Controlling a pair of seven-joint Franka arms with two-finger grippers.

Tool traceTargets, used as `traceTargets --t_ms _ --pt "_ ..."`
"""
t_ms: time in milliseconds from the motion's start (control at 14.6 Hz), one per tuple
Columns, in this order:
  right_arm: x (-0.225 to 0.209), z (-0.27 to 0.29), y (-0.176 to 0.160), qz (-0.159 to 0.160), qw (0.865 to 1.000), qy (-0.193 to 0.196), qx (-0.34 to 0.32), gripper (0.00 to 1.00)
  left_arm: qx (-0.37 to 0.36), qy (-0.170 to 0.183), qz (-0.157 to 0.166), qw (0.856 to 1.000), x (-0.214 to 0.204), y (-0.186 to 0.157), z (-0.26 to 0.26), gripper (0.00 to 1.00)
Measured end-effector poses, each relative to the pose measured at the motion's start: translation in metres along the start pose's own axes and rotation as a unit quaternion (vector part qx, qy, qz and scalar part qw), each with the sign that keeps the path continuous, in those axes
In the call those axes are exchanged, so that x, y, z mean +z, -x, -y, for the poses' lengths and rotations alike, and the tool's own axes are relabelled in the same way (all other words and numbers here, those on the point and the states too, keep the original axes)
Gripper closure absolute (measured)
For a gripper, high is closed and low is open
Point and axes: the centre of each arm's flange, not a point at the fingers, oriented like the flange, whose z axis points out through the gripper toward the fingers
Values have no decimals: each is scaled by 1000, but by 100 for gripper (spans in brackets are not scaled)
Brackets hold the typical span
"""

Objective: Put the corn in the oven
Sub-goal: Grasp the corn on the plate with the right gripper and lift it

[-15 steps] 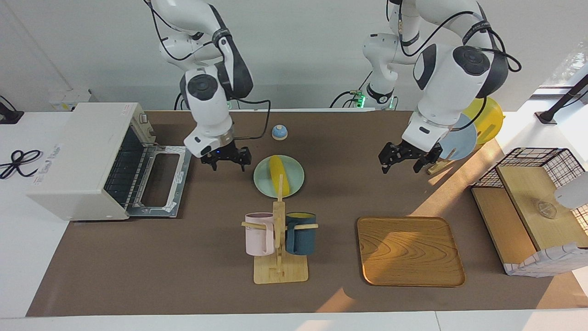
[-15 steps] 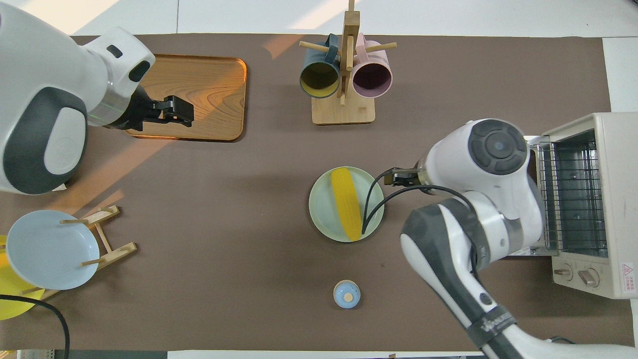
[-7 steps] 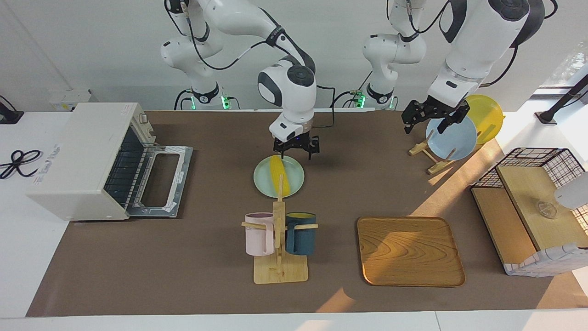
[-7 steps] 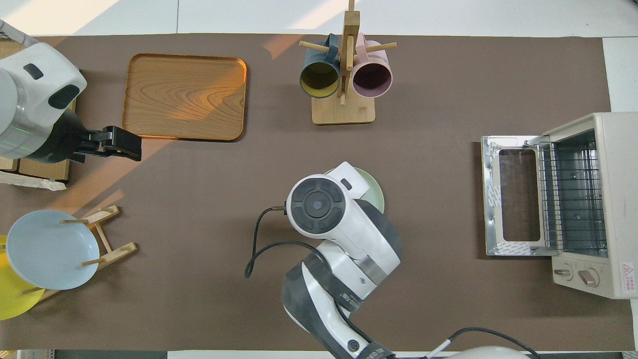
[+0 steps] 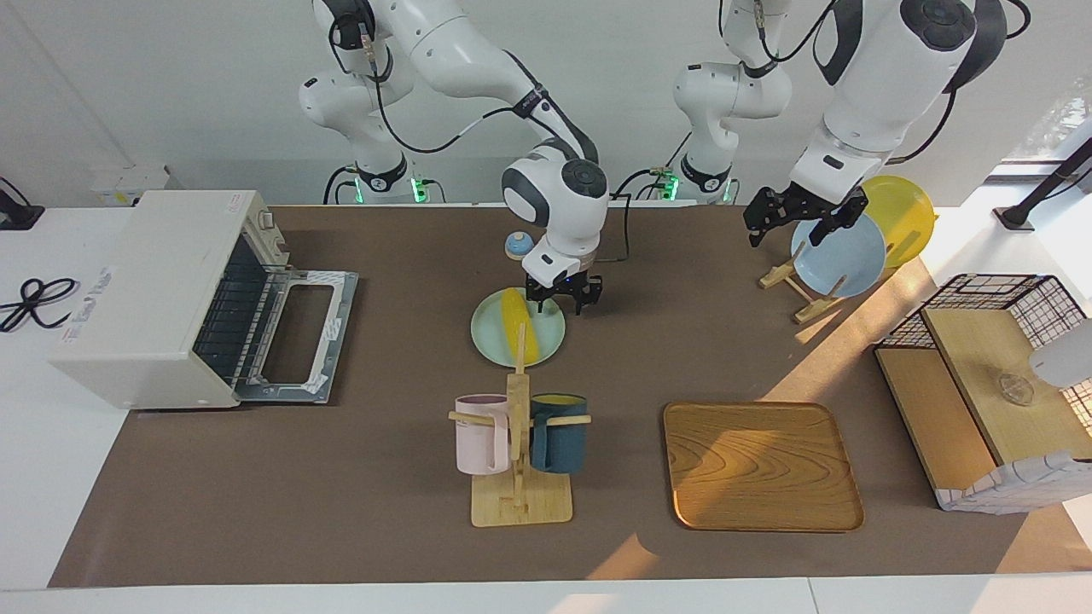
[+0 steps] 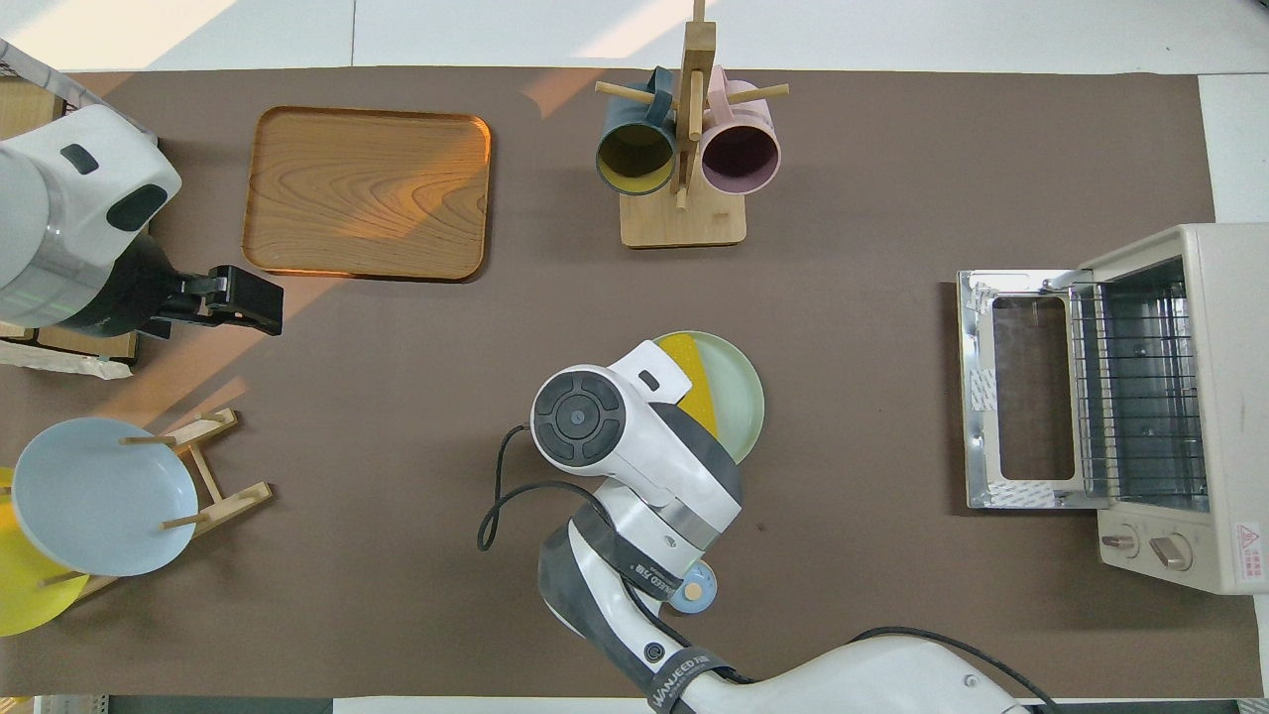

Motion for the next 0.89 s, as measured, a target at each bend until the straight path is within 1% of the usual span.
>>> traceTargets --t_ms 69,137,275,412,481,550,618,756,893 --pt "4 0 1 -3 1000 -4 -1 33 -3 0 -1 1000 -1 -1 5 0" --pt "10 -2 4 -4 1000 -6 -1 38 -2 0 -1 1000 -1 -1 10 0" --pt "19 -5 8 -1 1000 -4 -2 60 -1 1 -1 1000 -2 -2 17 0" --pt "13 -9 5 -5 1000 -4 -2 81 -1 1 -2 1000 -2 -2 19 0" --pt "11 -11 3 -5 1000 1 -9 89 0 1 -1 1000 -2 -2 19 0" --pt "7 -14 1 1 1000 12 -19 93 1 1 -1 1000 -2 -2 18 0" --pt "-1 -18 -3 4 999 32 -34 96 2 1 -1 1000 -2 -2 18 0" --pt "-26 -33 -20 9 994 82 -68 96 3 1 -1 1000 -2 -2 18 0" --pt "-49 -61 -38 24 990 116 -80 97 3 1 -1 1000 -2 -2 18 0"
